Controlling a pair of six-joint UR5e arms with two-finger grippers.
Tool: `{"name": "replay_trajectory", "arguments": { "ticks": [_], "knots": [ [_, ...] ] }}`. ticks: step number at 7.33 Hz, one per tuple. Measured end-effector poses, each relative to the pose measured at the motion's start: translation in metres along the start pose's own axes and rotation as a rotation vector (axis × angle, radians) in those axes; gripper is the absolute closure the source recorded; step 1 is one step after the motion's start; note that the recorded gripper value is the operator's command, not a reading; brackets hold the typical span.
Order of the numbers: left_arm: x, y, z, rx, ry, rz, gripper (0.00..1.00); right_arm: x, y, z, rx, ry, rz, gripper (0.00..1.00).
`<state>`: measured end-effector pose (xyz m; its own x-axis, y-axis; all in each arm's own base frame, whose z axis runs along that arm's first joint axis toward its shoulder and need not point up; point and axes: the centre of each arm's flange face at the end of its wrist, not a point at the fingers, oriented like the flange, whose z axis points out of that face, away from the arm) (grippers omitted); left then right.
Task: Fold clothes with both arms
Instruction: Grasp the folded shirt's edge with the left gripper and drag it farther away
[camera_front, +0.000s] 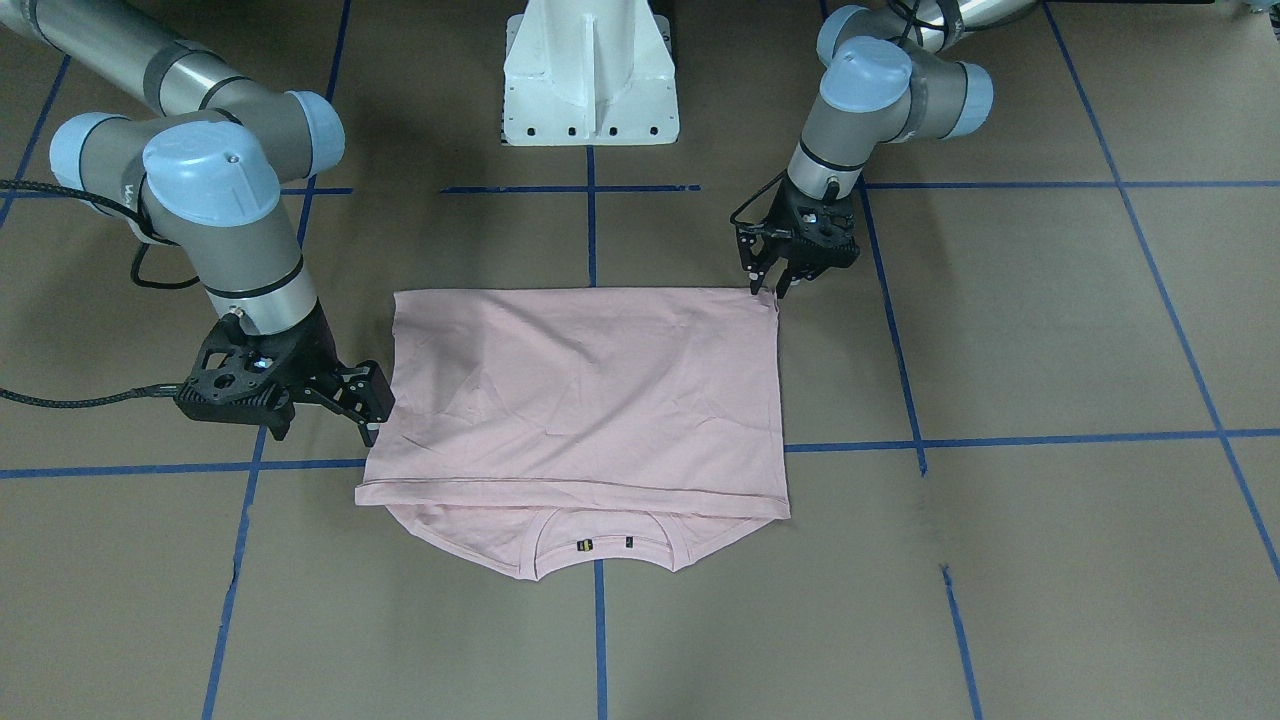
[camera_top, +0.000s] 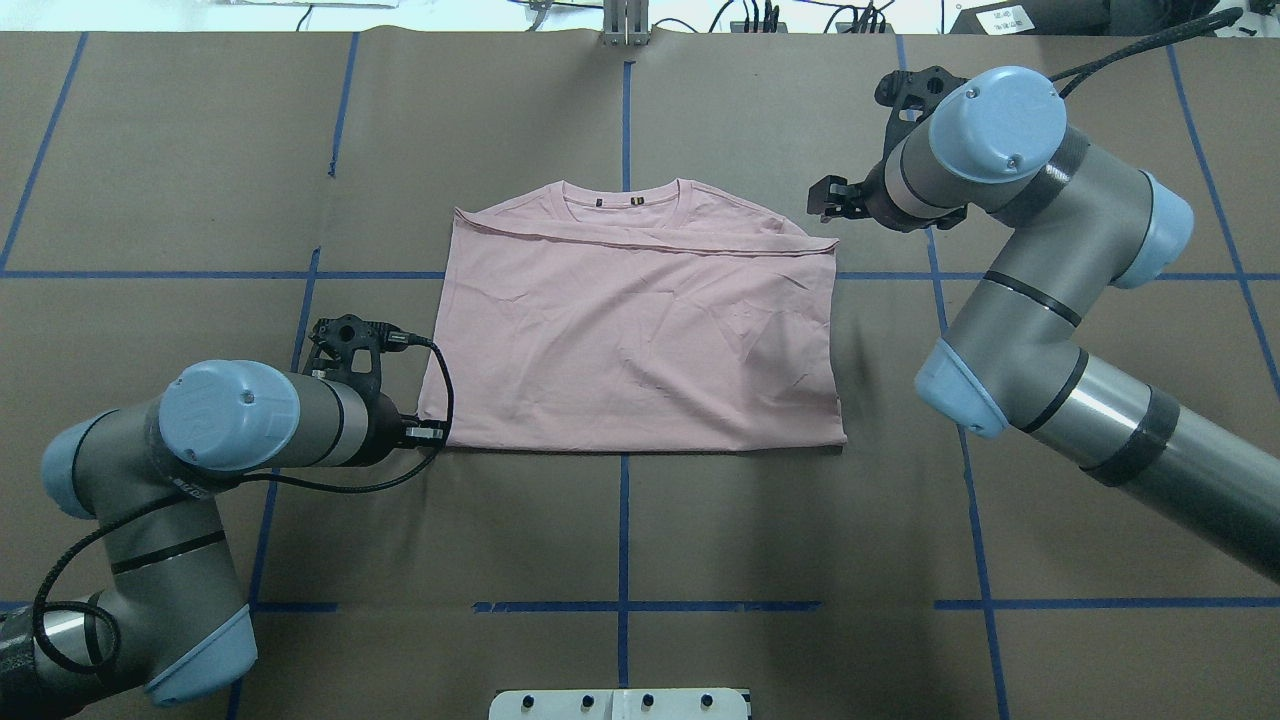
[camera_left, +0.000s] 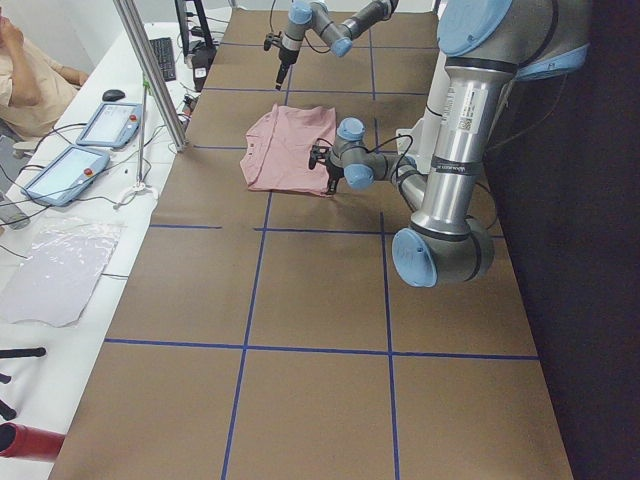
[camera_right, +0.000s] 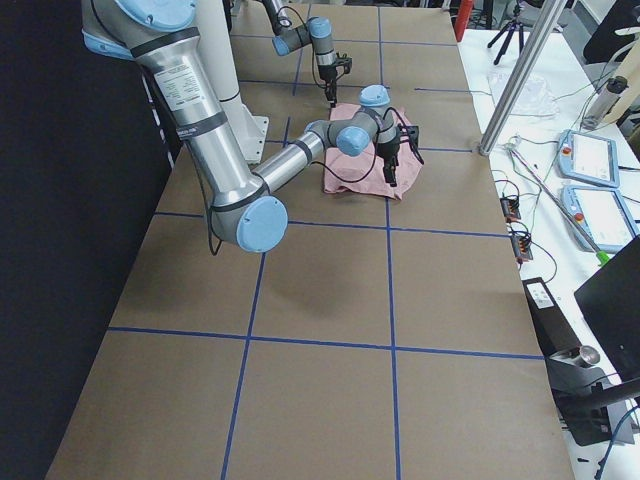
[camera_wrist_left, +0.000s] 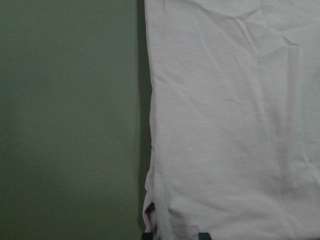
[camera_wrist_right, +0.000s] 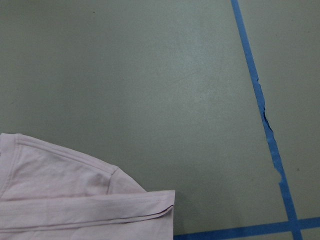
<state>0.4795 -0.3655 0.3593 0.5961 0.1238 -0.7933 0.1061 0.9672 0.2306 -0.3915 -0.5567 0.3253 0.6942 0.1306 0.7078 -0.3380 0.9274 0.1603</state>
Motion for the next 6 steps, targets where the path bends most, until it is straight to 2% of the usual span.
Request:
{"name": "replay_trajectory", "arguments": {
  "ticks": [1, 2, 4, 6],
  "knots": [
    [-0.0011, 0.0004, 0.0004, -0.001, -0.002, 0.000, 0.58, 0.0001, 0.0000, 0.0002, 0.000, 0.000, 0.000, 0.00],
    [-0.0016, 0.0005, 0.0009, -0.002, -0.004, 0.000, 0.70, 0.0003, 0.0000, 0.0004, 0.000, 0.001, 0.000, 0.00],
    [-0.0016, 0.0004, 0.0015, -0.002, -0.004, 0.000, 1.00, 0.0006, 0.0000, 0.0006, 0.000, 0.002, 0.000, 0.00],
    [-0.0010, 0.0008, 0.0017, -0.002, -0.004, 0.001, 1.00, 0.0013, 0.0000, 0.0009, 0.002, 0.003, 0.001, 0.00]
  ]
}}
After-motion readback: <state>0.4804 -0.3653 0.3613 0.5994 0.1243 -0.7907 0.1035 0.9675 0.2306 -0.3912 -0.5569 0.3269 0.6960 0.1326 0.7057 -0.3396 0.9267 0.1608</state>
